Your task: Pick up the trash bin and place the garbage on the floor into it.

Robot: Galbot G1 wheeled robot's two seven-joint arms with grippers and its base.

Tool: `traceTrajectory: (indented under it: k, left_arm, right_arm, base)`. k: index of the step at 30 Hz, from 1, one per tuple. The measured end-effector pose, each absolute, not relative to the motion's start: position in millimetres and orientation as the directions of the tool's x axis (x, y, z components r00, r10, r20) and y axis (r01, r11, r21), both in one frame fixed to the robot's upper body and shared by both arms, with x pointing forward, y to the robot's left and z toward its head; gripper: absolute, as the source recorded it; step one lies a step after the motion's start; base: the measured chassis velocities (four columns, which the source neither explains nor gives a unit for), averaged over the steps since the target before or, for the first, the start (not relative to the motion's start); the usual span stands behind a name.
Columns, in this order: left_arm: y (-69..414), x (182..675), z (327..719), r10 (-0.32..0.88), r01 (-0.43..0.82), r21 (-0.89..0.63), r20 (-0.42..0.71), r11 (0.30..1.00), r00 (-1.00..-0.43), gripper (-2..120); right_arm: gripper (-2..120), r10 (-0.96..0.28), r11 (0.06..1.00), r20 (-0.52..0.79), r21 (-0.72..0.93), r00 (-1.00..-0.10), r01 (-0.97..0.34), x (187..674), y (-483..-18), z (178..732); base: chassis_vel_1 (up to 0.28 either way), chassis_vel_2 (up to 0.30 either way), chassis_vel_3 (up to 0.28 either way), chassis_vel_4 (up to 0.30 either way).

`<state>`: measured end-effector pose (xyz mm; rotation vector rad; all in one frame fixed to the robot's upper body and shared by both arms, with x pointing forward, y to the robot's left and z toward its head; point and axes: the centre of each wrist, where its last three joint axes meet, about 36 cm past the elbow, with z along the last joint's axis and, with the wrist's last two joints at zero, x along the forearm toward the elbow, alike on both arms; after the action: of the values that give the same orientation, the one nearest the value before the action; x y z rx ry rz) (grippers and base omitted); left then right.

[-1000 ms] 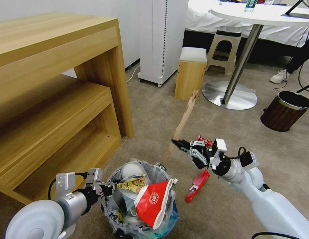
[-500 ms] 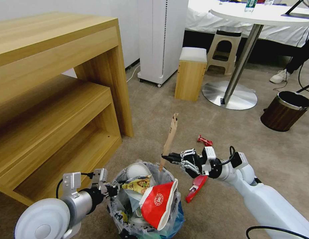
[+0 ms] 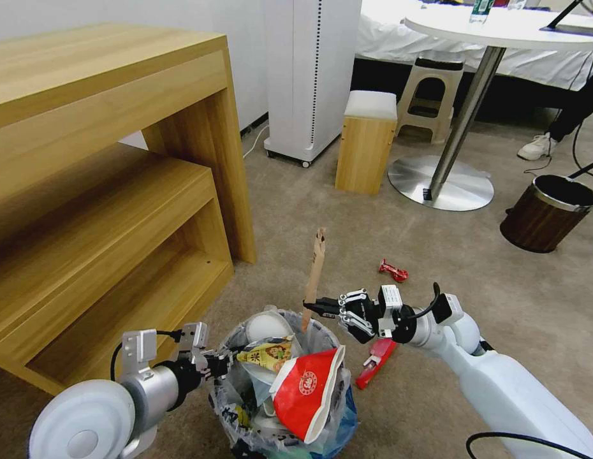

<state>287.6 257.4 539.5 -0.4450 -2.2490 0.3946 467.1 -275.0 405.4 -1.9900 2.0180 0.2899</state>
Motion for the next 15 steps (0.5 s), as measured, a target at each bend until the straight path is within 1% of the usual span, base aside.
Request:
traceTrajectory:
  k: [1,3,4,5,7,8,10,11,13,14,15]
  left_arm:
    - [257.2,287.4,539.7,0.437,0.190,-0.417,0.648,0.889,-0.624,1]
    - [256.7,287.3,540.6,0.447,0.199,-0.423,0.642,0.884,-0.623,1]
    - [256.7,287.3,540.6,0.447,0.199,-0.423,0.642,0.884,-0.623,1]
    - [256.7,287.3,540.7,0.449,0.201,-0.424,0.641,0.883,-0.623,1]
    - [256.9,287.5,540.9,0.451,0.204,-0.423,0.640,0.883,-0.622,1]
    - [256.9,287.5,540.9,0.451,0.204,-0.423,0.640,0.883,-0.622,1]
    - [257.1,287.5,540.9,0.449,0.204,-0.420,0.640,0.884,-0.624,1]
    - [257.1,287.5,540.9,0.449,0.204,-0.420,0.640,0.884,-0.624,1]
    - [257.3,287.4,540.9,0.446,0.204,-0.418,0.641,0.885,-0.625,1]
    - [257.3,287.4,540.9,0.446,0.204,-0.418,0.641,0.885,-0.625,1]
    - [257.3,287.4,540.9,0.445,0.204,-0.417,0.641,0.886,-0.625,1]
  right_arm:
    - [1,-0.939,0.030,-0.343,-0.060,-0.007,-0.998,467.3,-275.4,405.0]
    - [12,-0.942,0.042,-0.336,-0.057,-0.020,-0.997,467.5,-276.6,401.7]
    - [12,-0.942,0.042,-0.336,-0.057,-0.020,-0.997,467.5,-276.6,401.7]
    - [15,-0.943,0.044,-0.333,-0.056,-0.023,-0.997,467.4,-277.1,400.6]
    - [27,-0.946,0.048,-0.322,-0.060,-0.027,-0.997,467.0,-278.8,398.6]
    - [27,-0.946,0.048,-0.322,-0.060,-0.027,-0.997,467.0,-278.8,398.6]
    - [37,-0.948,0.054,-0.317,-0.062,-0.031,-0.997,466.4,-280.6,398.4]
    - [37,-0.948,0.054,-0.317,-0.062,-0.031,-0.997,466.4,-280.6,398.4]
    - [49,-0.948,0.057,-0.318,-0.065,-0.034,-0.996,464.8,-281.6,399.8]
    - [49,-0.948,0.057,-0.318,-0.065,-0.034,-0.996,464.8,-281.6,399.8]
    - [52,-0.947,0.058,-0.319,-0.069,-0.033,-0.996,464.2,-281.9,401.1]
  base:
    - [0.000,0.000,0.000,0.000]
    - [0.000,0.000,0.000,0.000]
    - [0.000,0.000,0.000,0.000]
    - [0.000,0.000,0.000,0.000]
    - [0.000,0.000,0.000,0.000]
    - [0.000,0.000,0.000,0.000]
    - [0.000,0.000,0.000,0.000]
    - [0.000,0.000,0.000,0.000]
    - [0.000,0.000,0.000,0.000]
    - [0.000,0.000,0.000,0.000]
    - [0.000,0.000,0.000,0.000]
